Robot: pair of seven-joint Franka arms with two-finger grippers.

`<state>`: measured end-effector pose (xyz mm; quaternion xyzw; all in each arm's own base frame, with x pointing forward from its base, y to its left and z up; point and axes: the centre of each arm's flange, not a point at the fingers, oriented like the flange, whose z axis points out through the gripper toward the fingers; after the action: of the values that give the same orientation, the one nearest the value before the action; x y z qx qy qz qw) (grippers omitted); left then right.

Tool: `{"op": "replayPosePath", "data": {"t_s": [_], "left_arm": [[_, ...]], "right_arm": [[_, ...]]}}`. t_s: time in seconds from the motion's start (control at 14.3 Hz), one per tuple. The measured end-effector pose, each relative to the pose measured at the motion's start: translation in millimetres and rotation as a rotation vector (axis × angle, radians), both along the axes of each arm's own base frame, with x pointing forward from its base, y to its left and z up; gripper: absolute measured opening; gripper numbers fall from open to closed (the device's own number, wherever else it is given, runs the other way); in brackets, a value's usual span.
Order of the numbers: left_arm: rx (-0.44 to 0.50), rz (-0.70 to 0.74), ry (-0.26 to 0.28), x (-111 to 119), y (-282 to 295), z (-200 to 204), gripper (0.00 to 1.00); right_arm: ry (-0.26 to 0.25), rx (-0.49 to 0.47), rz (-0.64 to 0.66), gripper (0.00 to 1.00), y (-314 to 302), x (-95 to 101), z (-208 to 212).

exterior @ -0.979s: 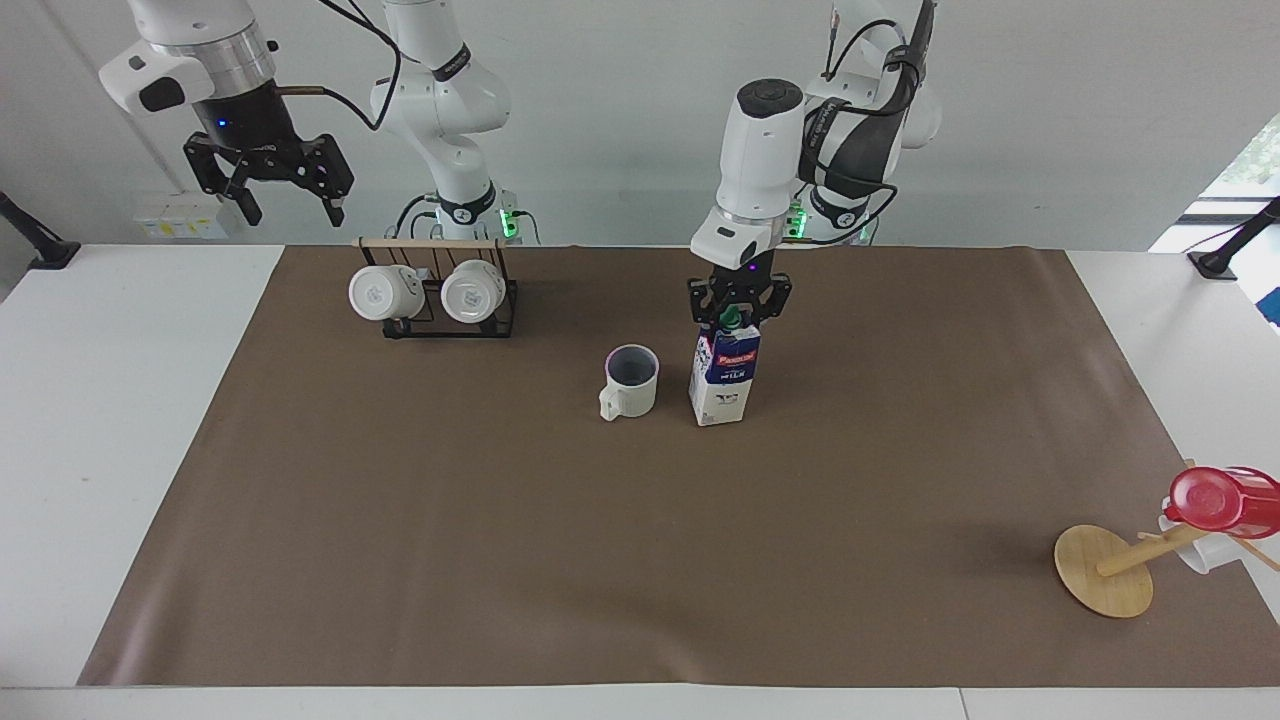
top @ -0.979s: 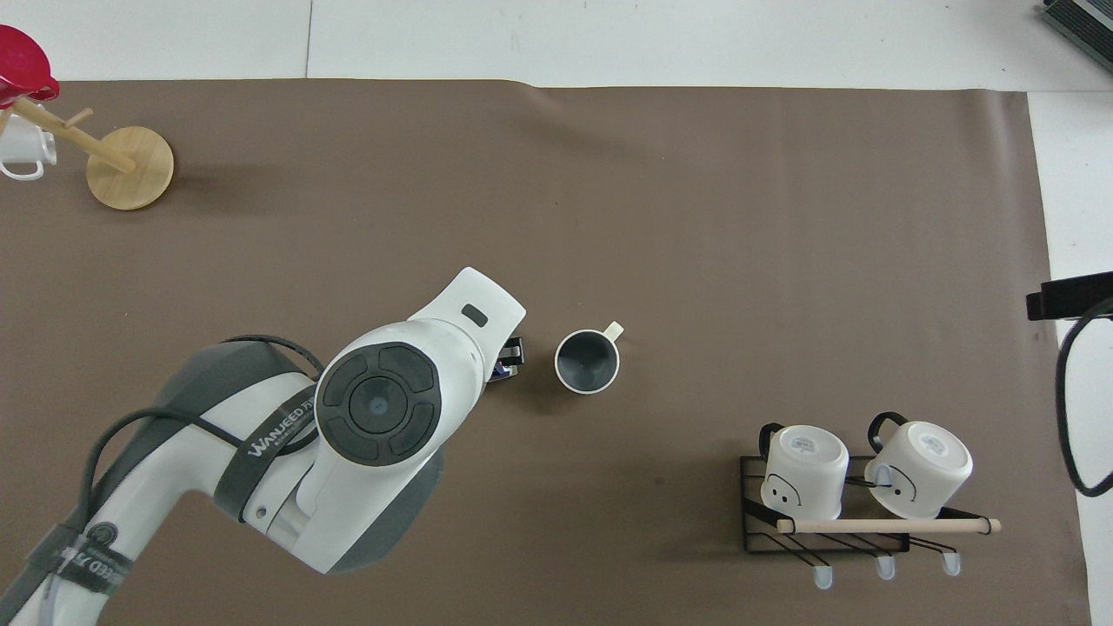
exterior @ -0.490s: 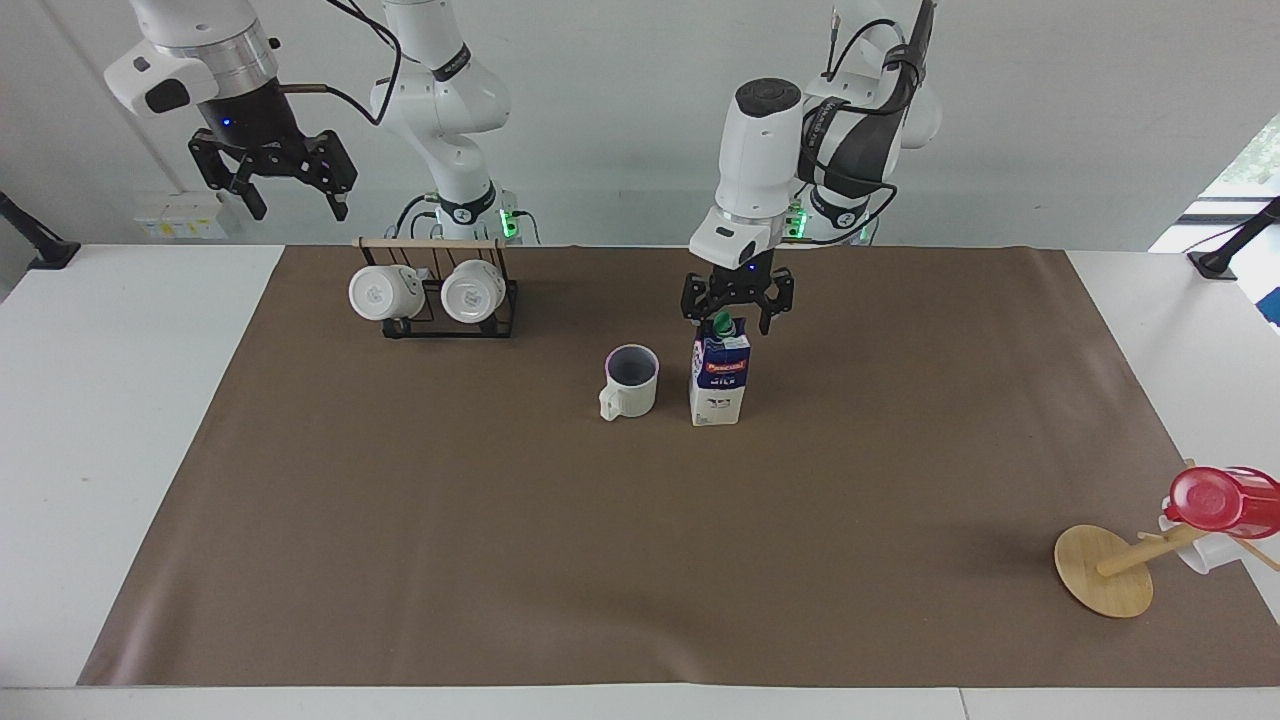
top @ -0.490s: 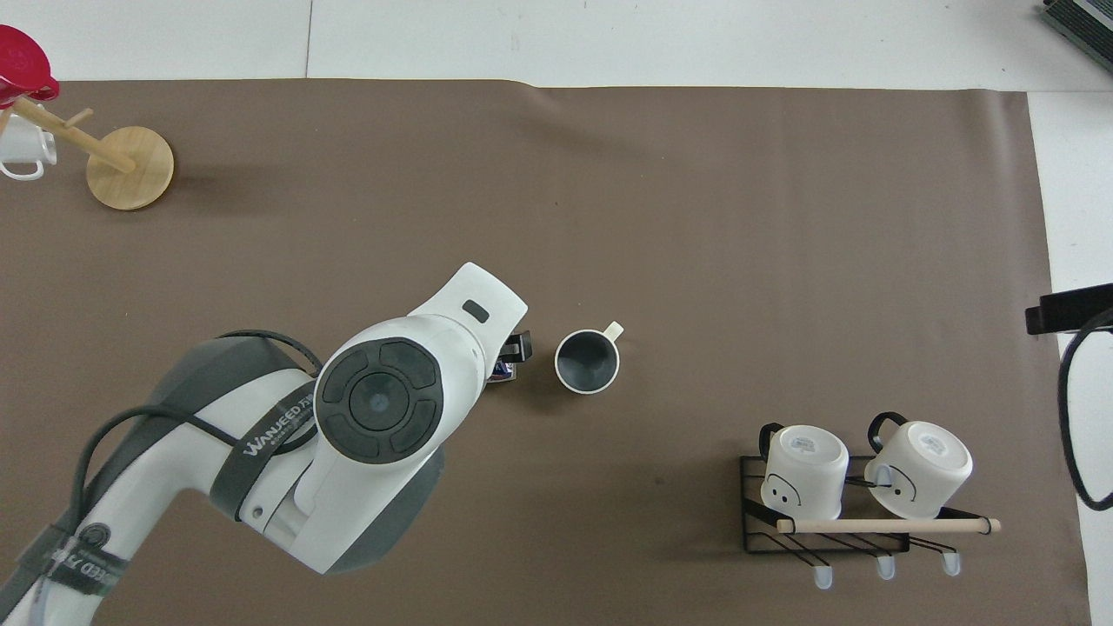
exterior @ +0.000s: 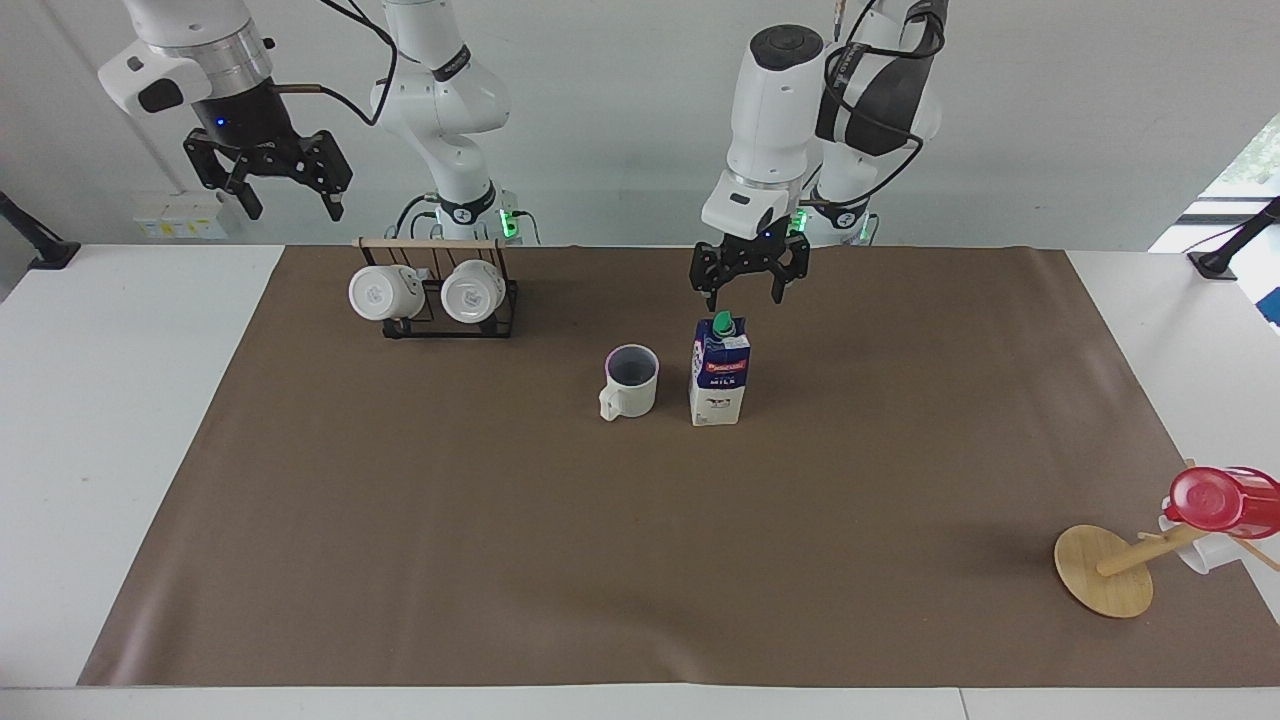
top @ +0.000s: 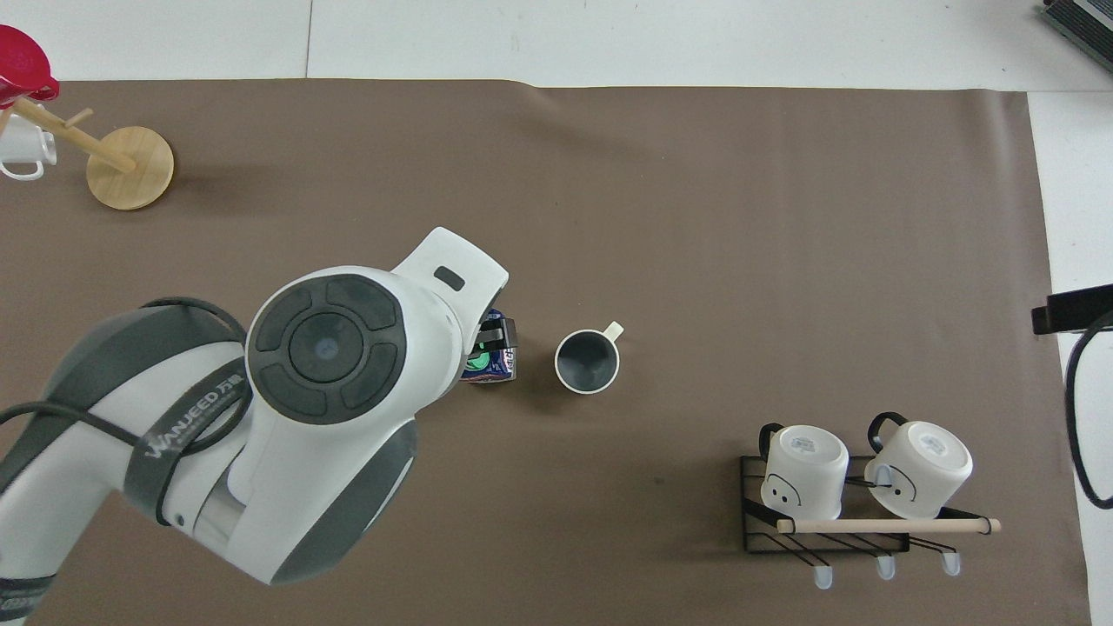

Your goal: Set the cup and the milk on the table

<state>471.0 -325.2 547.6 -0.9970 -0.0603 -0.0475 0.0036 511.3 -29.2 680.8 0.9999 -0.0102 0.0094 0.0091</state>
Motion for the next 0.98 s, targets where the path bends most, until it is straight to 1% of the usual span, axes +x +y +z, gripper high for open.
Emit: {"op": "replayPosePath", "data": {"t_s": [0.14,0.35,0.56,0.7,0.98], "left_arm": [[0.027,-0.032,0.03,8.6,24.5,19.1,1.0],[0.051,-0.11,0.064,29.6,80.5,50.4,1.0],[0.06,-0.169,0.09,49.0,141.1,62.5,1.0],[0.059,-0.161,0.108,55.8,168.2,63.5,1.0],[0.058,-0.105,0.125,59.8,202.2,73.6,1.0]], "right_arm": [[0.0,0.0,0.001,1.0,0.3,0.0,0.0],[0.0,0.0,0.001,1.0,0.3,0.0,0.0],[0.0,0.0,0.001,1.0,0.3,0.0,0.0],[0.0,0.0,0.001,1.0,0.3,0.0,0.0],[0.0,0.0,0.001,1.0,0.3,0.0,0.0]]}}
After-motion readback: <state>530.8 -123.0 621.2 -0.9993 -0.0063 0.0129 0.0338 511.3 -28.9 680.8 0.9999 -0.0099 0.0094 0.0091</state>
